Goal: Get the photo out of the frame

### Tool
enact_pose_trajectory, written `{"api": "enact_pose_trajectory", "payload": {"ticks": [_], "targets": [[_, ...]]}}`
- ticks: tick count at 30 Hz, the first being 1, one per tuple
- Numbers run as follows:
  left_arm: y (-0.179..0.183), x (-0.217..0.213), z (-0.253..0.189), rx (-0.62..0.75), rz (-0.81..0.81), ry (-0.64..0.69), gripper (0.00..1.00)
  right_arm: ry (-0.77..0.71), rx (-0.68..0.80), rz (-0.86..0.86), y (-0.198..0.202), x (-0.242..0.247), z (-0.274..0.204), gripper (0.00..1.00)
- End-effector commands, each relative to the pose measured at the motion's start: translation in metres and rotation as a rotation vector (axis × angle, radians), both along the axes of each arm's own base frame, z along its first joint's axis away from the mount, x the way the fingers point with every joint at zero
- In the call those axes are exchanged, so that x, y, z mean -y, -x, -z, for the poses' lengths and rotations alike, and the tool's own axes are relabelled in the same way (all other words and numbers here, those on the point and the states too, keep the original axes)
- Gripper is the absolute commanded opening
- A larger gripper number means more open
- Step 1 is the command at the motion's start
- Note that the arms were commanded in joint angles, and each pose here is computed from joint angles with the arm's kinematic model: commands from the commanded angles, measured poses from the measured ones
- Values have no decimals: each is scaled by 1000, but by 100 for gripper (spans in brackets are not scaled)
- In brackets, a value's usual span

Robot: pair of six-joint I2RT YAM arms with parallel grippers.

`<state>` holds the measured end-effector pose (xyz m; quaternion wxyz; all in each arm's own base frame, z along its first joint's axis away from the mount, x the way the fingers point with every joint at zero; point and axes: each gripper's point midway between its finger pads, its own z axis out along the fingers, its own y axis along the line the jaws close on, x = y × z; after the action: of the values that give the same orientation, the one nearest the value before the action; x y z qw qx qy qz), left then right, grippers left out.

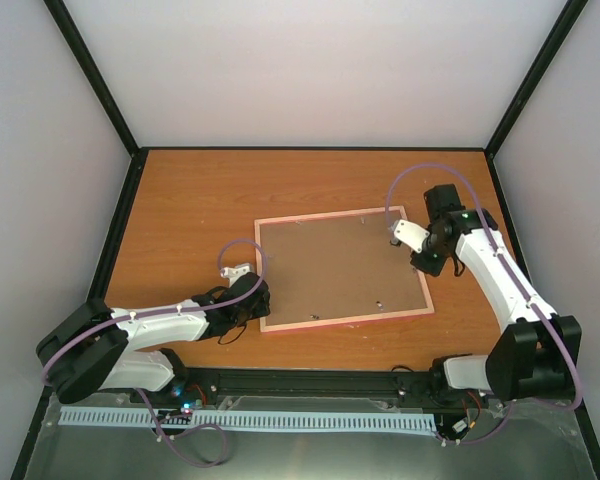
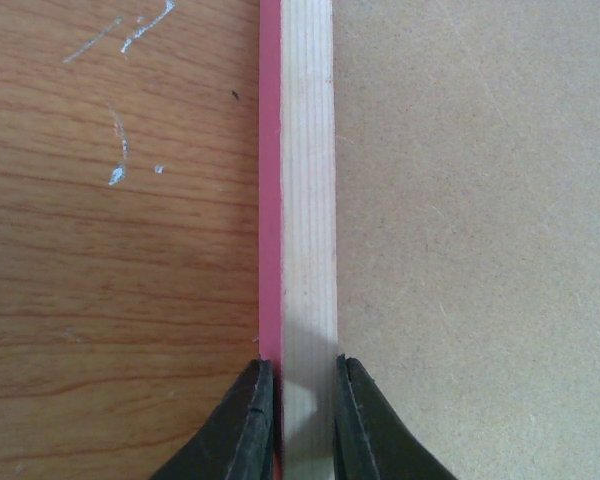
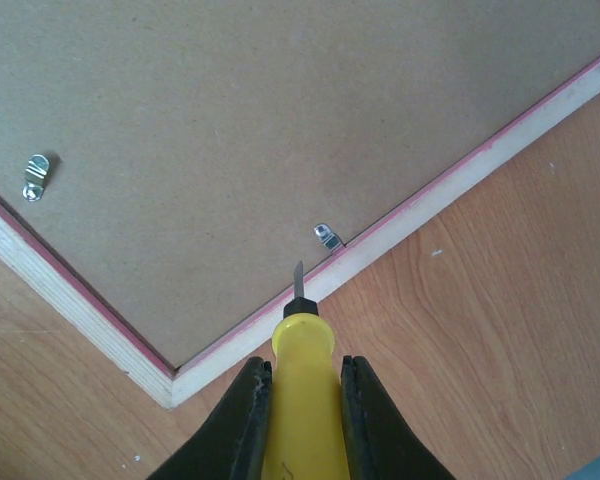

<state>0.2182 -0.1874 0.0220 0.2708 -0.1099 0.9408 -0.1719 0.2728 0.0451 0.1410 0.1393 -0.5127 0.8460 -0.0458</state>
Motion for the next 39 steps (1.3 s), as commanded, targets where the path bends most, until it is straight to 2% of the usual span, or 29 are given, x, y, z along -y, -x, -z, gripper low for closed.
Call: {"api": "enact_pose_trajectory", "payload": {"ticks": [1,22,39], "targets": [[19,-17,22,-89,11,-71,1,2,33,8,-14,4,-3,3],[18,-17,23,-89,11,-73,1,20,18,33,-26,9,17,3],[18,-16,22,-89,11,-71,1,56,-54,27,-18,15,29,3]]}}
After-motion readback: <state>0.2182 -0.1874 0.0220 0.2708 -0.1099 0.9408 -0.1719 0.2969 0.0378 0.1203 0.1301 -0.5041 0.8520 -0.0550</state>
